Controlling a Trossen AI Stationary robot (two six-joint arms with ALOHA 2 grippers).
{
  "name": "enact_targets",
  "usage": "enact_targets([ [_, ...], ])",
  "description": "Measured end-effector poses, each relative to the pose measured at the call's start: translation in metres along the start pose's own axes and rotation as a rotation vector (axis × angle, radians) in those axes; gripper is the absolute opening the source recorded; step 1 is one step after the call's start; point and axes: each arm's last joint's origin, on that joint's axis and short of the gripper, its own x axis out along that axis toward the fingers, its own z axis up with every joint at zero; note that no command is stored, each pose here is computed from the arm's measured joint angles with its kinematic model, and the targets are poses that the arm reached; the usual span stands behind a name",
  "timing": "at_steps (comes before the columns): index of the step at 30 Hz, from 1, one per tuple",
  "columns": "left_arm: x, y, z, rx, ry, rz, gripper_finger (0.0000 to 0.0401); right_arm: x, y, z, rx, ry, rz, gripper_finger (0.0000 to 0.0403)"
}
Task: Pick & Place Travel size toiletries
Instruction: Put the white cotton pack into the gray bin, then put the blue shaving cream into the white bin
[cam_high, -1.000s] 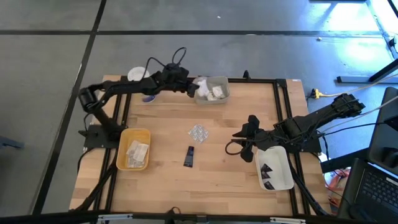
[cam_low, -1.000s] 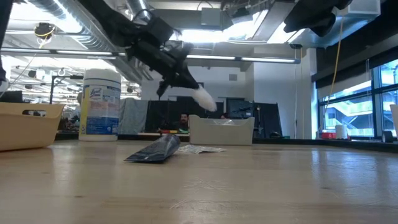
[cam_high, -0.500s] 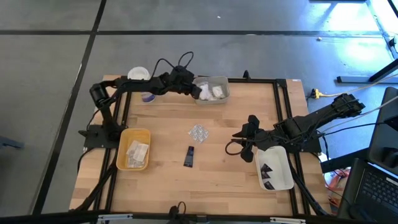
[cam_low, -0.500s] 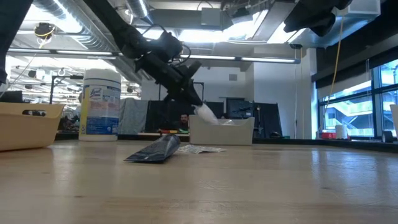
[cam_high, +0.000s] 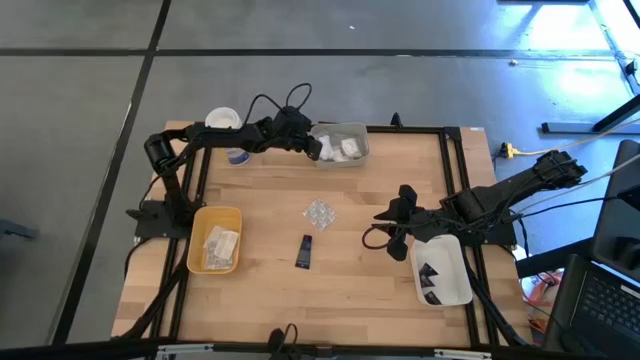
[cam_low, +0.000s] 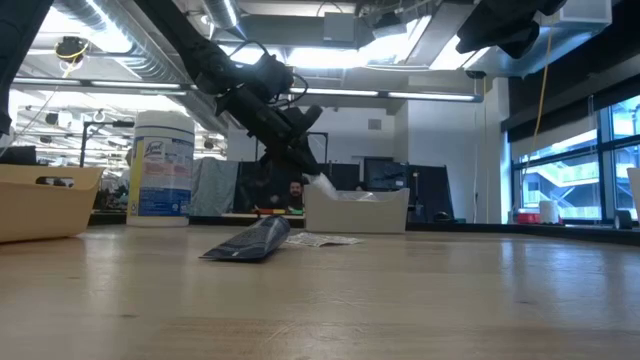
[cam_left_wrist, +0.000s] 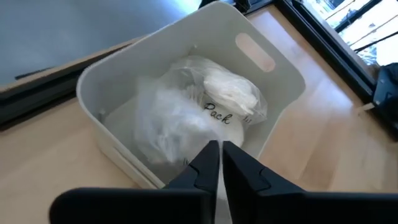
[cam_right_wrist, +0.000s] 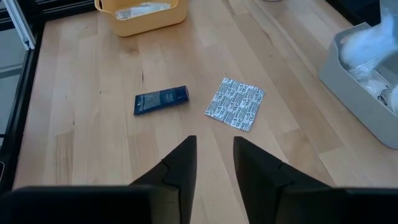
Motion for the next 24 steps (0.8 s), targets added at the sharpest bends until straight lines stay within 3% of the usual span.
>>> enact_targets([
  [9, -0.001, 0.003, 0.002, 0.031, -0.005, 0.003, 0.0081, 0.000, 0.000, 0.000, 0.000, 0.000, 0.000, 0.0102],
  [13, -0.007, 0.001, 0.008, 0.031, -0.002, -0.099, 0.0100, 0.000, 0.000, 0.000, -0.001, 0.001, 0.000, 0.0093],
  [24, -0.052, -0.031, 0.028, 0.078, -0.066, -0.299, 0.0091, 0.000, 0.000, 0.000, -0.002, 0.003, -0.001, 0.0076],
])
